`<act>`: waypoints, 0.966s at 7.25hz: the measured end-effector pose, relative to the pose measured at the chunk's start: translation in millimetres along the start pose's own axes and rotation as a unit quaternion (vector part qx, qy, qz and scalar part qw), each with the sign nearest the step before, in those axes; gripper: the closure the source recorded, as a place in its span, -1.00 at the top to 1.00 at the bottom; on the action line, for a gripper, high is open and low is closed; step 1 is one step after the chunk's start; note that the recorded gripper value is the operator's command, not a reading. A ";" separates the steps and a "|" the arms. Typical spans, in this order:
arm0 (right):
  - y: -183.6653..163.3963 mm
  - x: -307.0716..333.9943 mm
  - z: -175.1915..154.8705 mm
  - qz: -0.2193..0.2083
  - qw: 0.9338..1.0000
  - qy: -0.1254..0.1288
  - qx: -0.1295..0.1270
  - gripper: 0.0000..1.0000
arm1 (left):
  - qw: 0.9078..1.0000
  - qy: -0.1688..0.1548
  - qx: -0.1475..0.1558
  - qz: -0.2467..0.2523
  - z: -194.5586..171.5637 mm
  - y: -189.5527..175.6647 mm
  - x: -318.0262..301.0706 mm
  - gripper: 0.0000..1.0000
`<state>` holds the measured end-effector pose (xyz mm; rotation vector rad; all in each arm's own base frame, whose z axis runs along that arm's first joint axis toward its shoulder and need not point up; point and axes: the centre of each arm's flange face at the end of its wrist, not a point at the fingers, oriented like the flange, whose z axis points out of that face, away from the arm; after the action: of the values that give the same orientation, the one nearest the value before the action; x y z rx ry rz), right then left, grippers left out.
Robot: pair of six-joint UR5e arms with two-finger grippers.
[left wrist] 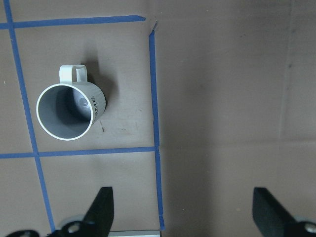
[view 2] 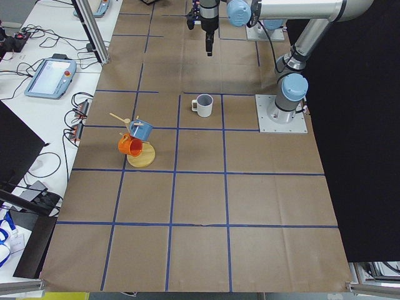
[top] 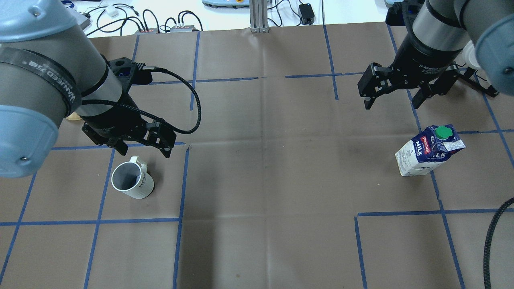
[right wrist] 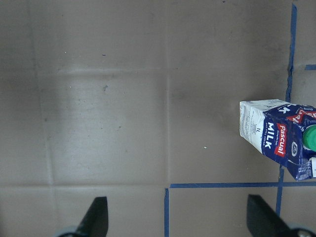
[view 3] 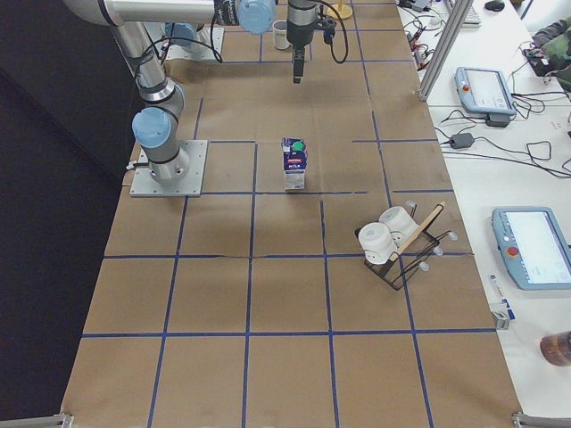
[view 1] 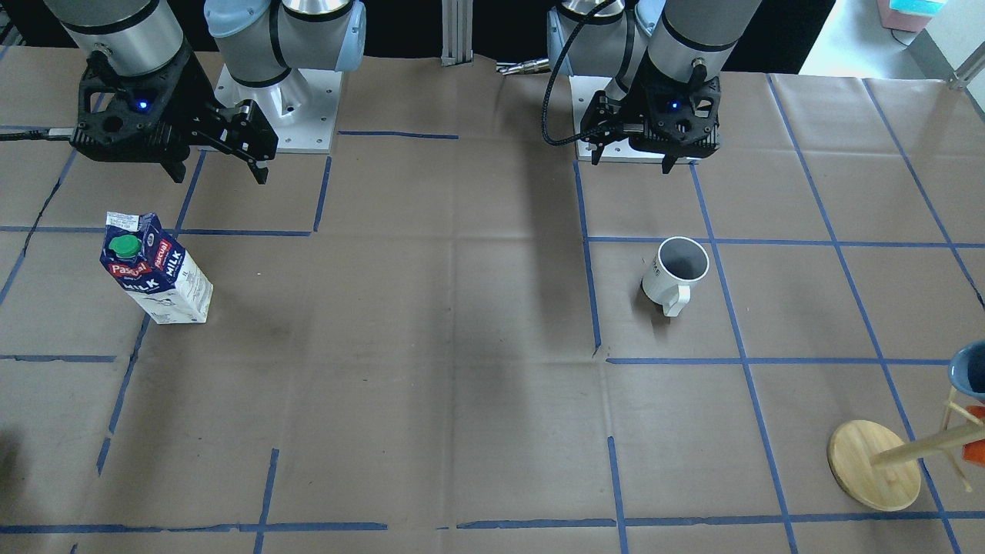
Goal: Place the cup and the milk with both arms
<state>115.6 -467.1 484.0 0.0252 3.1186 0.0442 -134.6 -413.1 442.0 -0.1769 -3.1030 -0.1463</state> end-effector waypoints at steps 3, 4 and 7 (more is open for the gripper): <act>0.2 -0.2 -0.4 0.000 1.000 -0.001 0.001 1.00 | 1.000 -0.003 0.005 0.005 43.0 -0.8 -70.6 0.96; 0.3 -0.3 -0.6 0.000 1.000 -0.001 0.001 1.00 | 1.000 -0.011 0.015 0.017 69.1 0.2 -106.5 0.97; 1.5 -0.7 -1.1 0.003 1.000 -0.001 0.001 1.00 | 0.999 -0.017 0.027 0.012 139.4 4.8 -165.3 0.97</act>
<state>116.4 -465.7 485.2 0.0335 3.1158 0.0411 26.7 -413.5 298.0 -0.2181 -3.1337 -0.0608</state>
